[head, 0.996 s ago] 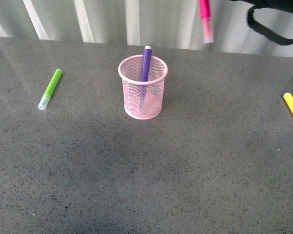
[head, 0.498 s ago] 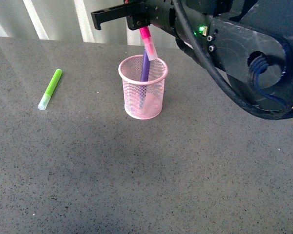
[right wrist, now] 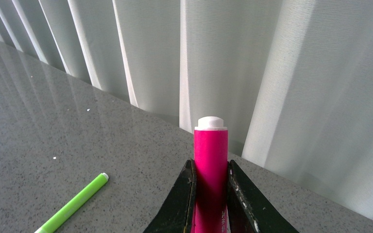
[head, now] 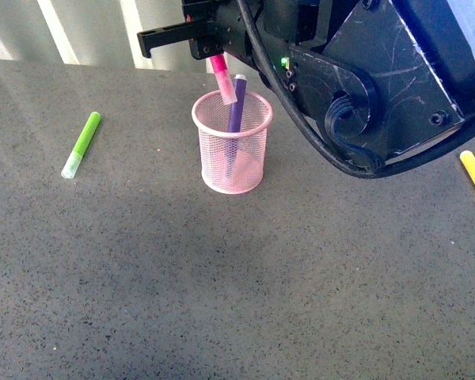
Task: Insert purple and pink pens into pink cup
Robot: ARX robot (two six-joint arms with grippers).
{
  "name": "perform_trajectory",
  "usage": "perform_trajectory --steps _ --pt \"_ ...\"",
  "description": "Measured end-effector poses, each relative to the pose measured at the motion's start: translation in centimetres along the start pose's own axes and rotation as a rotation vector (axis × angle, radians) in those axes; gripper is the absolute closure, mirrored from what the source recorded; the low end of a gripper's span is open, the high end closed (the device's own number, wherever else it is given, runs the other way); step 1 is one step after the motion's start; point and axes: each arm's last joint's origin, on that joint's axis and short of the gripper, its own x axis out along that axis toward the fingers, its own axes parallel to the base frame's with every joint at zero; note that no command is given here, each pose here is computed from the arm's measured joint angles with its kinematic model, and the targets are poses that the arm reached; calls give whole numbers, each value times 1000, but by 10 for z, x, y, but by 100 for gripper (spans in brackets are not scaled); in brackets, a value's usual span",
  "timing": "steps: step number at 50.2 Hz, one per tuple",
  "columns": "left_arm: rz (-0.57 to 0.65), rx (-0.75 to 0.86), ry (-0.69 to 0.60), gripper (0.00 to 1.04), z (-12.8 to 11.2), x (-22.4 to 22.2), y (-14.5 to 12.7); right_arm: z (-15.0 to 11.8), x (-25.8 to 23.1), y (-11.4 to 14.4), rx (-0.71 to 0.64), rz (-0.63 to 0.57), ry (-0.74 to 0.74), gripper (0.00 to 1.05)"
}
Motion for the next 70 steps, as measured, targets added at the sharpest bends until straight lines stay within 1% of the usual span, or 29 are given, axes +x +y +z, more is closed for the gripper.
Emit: perform_trajectory --steps 12,21,23,32,36,39,41,45,47,50,54,56,59,61,65,67,70 --pt "0 0 0 7 0 0 0 -10 -2 7 4 14 18 93" --pt "0 0 0 7 0 0 0 -15 -3 7 6 17 41 92" --pt "0 0 0 7 0 0 0 -16 -4 7 7 17 44 86" --pt "0 0 0 7 0 0 0 -17 -6 5 23 10 58 53" --pt "0 0 0 7 0 0 0 -15 -9 4 23 -9 51 42" --pt "0 0 0 7 0 0 0 -8 -12 2 28 -18 38 30" --pt "0 0 0 7 0 0 0 2 -16 0 32 -28 25 19" --pt "0 0 0 7 0 0 0 19 -26 -5 49 -62 18 6" --pt "0 0 0 7 0 0 0 26 -31 -7 61 -84 23 5" --pt "0 0 0 7 0 0 0 38 -42 -12 79 -138 43 8" --pt "0 0 0 7 0 0 0 58 -66 -23 128 -244 98 7" --pt "0 0 0 7 0 0 0 72 -91 -32 143 -327 140 7" --pt "0 0 0 7 0 0 0 87 -131 -42 140 -430 164 7" --pt "1 0 0 7 0 0 0 98 -151 -45 145 -458 133 7" --pt "-1 0 0 7 0 0 0 114 -162 -46 154 -467 72 7" --pt "-1 0 0 7 0 0 0 116 -163 -46 156 -462 63 7" --pt "0 0 0 7 0 0 0 110 -161 -45 149 -467 79 8"
